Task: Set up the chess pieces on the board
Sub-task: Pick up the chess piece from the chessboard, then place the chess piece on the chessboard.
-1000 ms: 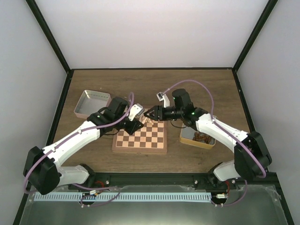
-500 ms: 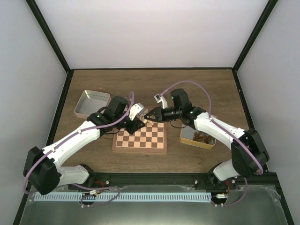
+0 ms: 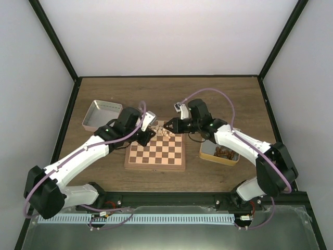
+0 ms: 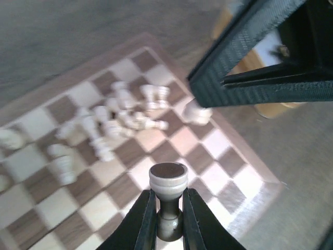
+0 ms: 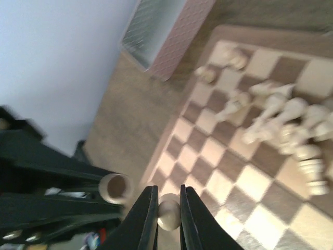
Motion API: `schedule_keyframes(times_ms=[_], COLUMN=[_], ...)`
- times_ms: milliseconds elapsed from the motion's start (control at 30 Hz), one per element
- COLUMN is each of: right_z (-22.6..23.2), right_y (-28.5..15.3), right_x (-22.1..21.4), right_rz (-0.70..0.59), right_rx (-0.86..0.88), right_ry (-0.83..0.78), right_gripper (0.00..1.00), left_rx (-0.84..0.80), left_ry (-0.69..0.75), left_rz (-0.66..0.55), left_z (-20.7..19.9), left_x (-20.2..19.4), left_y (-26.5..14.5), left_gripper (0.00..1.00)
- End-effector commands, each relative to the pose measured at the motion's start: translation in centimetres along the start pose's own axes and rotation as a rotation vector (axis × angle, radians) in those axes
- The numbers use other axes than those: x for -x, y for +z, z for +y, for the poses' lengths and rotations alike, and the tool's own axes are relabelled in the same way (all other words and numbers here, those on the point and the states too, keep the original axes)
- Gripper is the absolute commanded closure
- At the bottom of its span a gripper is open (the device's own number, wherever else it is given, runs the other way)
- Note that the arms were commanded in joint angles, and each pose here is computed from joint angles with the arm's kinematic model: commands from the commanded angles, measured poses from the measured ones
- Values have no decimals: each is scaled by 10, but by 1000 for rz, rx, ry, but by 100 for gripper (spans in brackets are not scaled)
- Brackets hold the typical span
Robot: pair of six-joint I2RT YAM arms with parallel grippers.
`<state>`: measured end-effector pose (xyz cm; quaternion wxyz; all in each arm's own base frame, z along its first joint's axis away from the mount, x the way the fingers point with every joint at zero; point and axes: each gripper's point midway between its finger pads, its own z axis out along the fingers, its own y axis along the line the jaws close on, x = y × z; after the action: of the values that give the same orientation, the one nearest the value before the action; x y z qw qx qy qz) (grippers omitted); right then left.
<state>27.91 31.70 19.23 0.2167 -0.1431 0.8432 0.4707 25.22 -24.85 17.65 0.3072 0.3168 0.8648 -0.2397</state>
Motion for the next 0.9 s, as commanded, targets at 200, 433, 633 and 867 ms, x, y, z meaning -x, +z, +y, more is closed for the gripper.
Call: schedule_keyframes(times_ms=[200, 433, 633, 867], right_z=[-12, -12, -14, -36], right_y=[58, 123, 153, 178], right_x=[46, 33, 34, 35], right_rz=[-147, -70, -19, 30], right_rx=[-367, -375, -356, -415], right_ry=[-378, -672, -726, -730], right_gripper=[97, 98, 98, 98], left_rx=[627, 648, 641, 649], left_ry=[-241, -299, -299, -298], left_rz=[-509, -747, -768, -749], left_z=[84, 80, 79, 81], left_x=[76, 106, 108, 104], left_y=[-135, -192, -195, -190], left_gripper=[92, 91, 91, 90])
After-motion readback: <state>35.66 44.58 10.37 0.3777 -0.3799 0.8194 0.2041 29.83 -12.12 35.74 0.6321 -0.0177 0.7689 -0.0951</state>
